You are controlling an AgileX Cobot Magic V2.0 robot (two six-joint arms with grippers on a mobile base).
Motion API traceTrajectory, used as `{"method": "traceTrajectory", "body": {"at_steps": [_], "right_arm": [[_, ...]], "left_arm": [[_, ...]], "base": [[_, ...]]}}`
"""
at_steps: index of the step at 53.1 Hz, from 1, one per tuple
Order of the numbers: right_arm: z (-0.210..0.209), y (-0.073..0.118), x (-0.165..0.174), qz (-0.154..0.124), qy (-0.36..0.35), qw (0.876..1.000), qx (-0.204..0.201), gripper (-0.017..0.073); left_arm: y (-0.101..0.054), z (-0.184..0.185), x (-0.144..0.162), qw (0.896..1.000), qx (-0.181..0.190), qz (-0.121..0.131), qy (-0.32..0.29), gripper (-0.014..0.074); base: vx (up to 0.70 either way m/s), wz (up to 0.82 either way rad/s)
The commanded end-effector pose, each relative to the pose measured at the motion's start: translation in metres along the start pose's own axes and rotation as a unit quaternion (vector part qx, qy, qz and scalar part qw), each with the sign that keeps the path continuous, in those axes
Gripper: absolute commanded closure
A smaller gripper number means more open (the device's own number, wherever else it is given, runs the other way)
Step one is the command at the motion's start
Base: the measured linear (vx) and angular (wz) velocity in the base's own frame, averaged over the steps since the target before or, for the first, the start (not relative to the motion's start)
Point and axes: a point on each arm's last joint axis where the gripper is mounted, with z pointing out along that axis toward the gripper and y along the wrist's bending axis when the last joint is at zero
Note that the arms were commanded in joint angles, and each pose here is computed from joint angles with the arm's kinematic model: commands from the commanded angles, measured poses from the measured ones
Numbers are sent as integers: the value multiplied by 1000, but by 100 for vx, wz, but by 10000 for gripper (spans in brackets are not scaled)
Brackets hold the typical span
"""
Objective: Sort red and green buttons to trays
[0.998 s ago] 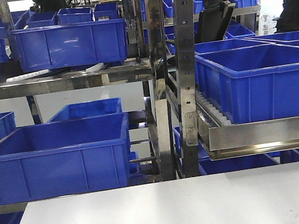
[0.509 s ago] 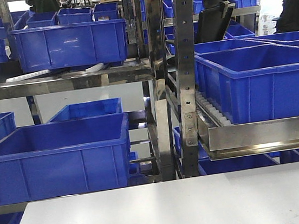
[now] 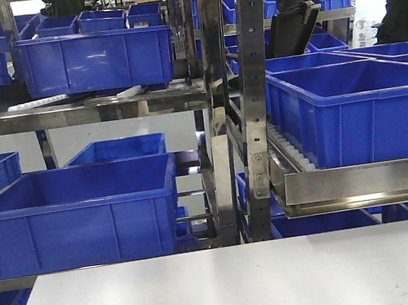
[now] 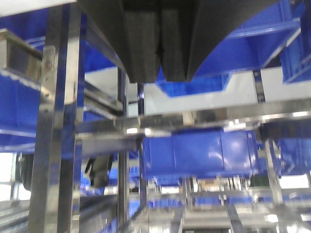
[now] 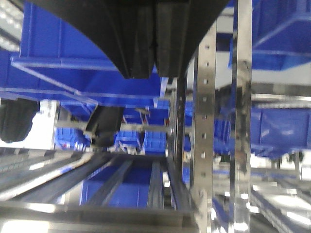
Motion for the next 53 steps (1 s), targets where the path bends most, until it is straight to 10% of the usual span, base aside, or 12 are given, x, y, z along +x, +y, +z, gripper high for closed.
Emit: {"method": "traceTrajectory", "body": {"at_steps": [1,14,34,40,53], "right_arm": [[0,-1,-18,-2,-56,998,5,559],[-1,-1,-16,-2,-40,999,4,390],[-1,-1,-15,2,-37,999,4,-152],[-1,-2,-20,28,-69,997,6,-168],[20,2,62,-27,-26,999,-4,-99]], "left_arm": [[1,0,-20,998,-4,-5,-61,561],[1,0,-22,998,-4,6,-69,362],[1,0,-24,997,-5,7,-80,-8],[1,0,-25,996,-6,6,-88,1],[1,0,-24,997,-5,3,-82,8]], "base": [[0,0],[0,0],[0,0],[0,0],[0,0]]}}
